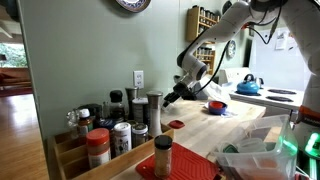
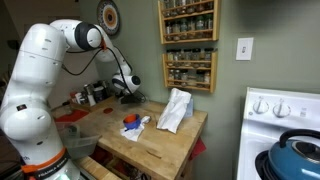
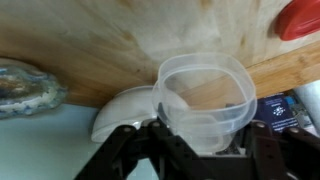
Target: Turn the two small lunch boxes on the table over
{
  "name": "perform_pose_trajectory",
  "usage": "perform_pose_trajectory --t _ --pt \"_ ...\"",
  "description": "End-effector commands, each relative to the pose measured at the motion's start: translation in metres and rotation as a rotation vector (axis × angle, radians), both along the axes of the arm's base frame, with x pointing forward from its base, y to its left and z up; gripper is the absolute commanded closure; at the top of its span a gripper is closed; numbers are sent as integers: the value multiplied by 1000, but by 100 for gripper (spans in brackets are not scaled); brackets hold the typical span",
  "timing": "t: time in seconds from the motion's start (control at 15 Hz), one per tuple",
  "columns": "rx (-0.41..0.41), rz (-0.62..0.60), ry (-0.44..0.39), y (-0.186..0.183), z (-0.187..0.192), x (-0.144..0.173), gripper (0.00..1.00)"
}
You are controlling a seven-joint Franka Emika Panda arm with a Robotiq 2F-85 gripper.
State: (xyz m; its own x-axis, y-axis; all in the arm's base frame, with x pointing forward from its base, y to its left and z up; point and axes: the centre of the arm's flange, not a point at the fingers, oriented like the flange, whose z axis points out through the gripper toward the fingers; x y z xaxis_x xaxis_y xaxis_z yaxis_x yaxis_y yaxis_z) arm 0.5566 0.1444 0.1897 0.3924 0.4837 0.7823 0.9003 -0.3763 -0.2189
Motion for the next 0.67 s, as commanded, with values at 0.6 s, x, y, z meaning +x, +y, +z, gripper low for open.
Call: perform_pose_trajectory --t 0.6 --pt "161 -182 -40 11 -20 1 65"
